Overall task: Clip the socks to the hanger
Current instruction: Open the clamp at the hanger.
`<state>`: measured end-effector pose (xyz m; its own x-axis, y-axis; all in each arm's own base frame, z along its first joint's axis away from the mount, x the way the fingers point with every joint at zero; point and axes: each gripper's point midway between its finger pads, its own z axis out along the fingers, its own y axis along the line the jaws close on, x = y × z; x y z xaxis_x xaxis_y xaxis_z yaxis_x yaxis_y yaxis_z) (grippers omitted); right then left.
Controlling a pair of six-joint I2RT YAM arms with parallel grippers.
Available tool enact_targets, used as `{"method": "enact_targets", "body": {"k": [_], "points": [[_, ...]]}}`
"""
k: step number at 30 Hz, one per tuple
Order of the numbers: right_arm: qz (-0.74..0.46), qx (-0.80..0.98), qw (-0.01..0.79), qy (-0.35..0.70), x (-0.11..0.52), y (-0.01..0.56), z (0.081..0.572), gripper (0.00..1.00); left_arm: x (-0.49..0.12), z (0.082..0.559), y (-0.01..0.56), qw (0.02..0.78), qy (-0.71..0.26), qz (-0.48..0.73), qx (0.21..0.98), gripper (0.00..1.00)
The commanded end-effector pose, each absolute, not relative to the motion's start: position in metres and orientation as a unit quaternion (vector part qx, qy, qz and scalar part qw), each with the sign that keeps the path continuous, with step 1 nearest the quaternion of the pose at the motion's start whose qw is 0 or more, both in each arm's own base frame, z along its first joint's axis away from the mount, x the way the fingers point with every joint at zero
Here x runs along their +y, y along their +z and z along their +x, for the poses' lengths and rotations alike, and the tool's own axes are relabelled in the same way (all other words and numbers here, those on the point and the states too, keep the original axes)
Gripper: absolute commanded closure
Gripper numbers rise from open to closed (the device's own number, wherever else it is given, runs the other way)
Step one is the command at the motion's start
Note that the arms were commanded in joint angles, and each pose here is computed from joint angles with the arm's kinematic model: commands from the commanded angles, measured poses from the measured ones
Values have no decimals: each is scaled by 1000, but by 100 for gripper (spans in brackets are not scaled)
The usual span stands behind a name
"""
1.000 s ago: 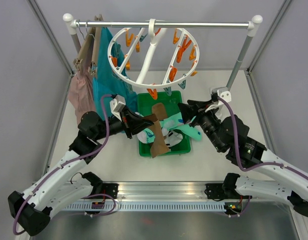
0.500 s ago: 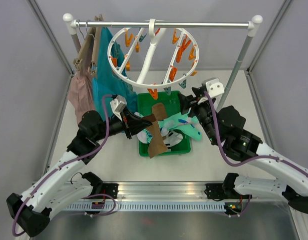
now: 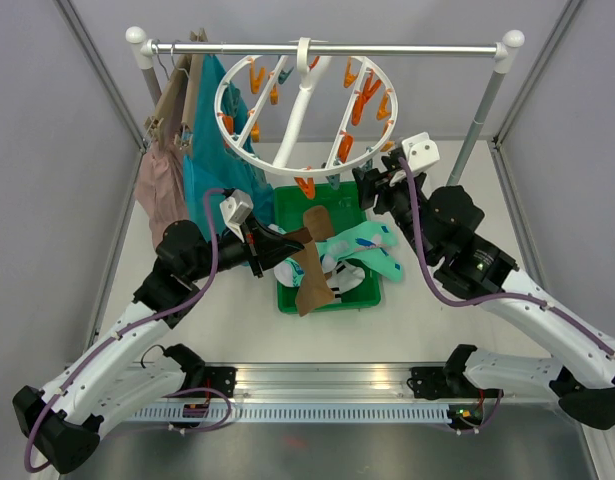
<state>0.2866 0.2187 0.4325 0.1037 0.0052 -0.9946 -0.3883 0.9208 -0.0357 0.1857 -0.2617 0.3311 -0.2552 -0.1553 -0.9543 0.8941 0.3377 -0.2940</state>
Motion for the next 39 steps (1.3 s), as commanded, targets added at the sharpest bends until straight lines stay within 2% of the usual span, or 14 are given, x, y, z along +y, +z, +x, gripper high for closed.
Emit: {"method": "enact_targets", "body": {"k": [1, 11, 15, 22, 30, 34, 39], "points": [[-163, 641, 735, 151, 223, 448, 289, 35, -262, 182, 355, 557, -491, 318, 590, 98], [-166, 639, 736, 148, 226, 452, 301, 37, -263, 183, 358, 558, -492, 318, 588, 98], [-166, 641, 735, 147, 229, 452, 305, 42, -265, 184, 358, 553, -496, 319, 589, 98], [-155, 641, 735, 158, 228, 458, 304, 65, -270, 186, 361, 550, -504, 318, 585, 98], [-143, 654, 708, 223, 243, 457, 295, 92, -286, 200, 375, 559, -511, 314, 573, 98], [-147, 659, 687, 268, 255, 454, 284, 99, -298, 216, 379, 574, -491, 304, 580, 98], [-147, 668, 666, 298, 261, 449, 277, 100, -314, 236, 367, 582, -457, 293, 605, 98]]}}
